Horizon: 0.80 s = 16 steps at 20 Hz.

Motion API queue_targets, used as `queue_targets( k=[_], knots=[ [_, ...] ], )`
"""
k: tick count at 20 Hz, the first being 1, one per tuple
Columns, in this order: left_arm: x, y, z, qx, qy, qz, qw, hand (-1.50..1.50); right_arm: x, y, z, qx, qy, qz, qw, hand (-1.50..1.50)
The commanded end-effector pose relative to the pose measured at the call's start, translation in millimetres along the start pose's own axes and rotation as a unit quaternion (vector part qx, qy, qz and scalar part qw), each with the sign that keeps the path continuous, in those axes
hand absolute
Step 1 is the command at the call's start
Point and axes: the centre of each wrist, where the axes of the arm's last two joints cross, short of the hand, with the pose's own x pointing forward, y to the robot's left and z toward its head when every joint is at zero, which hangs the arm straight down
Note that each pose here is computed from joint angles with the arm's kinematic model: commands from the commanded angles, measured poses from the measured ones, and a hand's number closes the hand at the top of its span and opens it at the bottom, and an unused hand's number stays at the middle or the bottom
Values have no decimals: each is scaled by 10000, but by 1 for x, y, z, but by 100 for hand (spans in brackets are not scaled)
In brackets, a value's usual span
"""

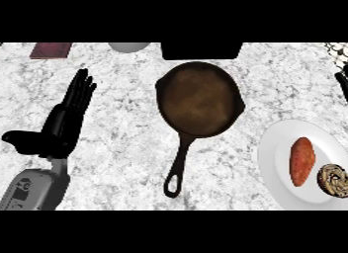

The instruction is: Pick the sweet potato from the plate and place it in the pan

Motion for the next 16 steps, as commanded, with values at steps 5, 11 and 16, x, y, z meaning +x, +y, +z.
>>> queue_targets(
  k=[5,11,16],
  knots=[
    [-35,46,43,444,1250,-1350,9819,0,-32,-49,32,-3070,1138,-142,9448,-150],
    [-52,60,71,637,1896,-1569,9671,0,-66,-79,127,-5250,3184,653,7866,-150],
    [-43,59,75,430,1890,-1636,9673,0,-36,-71,159,-4204,4277,1988,7751,-150]
  ],
)
